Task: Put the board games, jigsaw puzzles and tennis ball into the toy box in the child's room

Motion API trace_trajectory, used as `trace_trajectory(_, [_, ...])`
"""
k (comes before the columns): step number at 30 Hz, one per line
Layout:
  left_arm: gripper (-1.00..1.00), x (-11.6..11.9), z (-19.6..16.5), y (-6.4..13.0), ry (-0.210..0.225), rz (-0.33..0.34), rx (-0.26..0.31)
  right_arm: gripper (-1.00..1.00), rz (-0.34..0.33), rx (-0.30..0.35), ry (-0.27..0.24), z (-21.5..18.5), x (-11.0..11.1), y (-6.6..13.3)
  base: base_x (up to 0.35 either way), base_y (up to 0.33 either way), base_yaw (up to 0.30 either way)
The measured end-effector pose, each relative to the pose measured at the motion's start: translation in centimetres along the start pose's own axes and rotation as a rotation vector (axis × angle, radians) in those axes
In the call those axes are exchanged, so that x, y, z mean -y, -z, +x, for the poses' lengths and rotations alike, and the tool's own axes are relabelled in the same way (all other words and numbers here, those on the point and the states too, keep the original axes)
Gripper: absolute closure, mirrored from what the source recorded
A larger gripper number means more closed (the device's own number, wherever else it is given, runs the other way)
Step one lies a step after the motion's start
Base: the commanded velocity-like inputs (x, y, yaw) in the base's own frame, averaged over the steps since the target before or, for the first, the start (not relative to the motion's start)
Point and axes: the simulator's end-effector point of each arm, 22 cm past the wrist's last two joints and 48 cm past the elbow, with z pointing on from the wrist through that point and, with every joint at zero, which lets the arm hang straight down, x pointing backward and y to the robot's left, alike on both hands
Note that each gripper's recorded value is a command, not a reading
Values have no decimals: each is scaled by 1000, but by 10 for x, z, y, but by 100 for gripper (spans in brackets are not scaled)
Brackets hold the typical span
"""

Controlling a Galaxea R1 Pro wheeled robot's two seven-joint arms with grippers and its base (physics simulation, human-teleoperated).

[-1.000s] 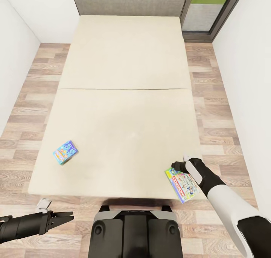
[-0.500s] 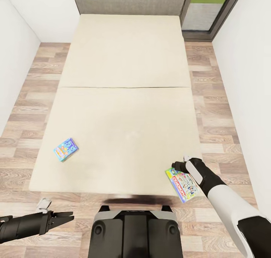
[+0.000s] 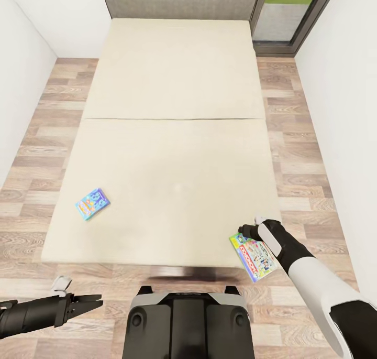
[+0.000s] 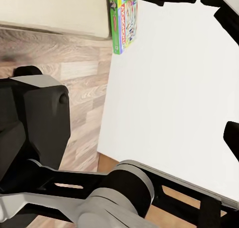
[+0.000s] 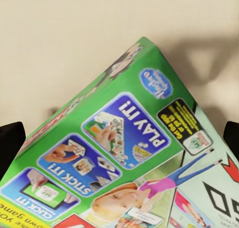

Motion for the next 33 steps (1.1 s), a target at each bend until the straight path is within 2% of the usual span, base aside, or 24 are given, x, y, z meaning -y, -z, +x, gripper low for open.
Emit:
trace_trajectory(19, [-100,0,0,1,0,-1,0,-100,1,1,0,-1,0,0,-33,0,0])
trace_trajectory(33, [-100,0,0,1,-1,-2,1,-100,-34,80,11,-36,-15,17,0,0,0])
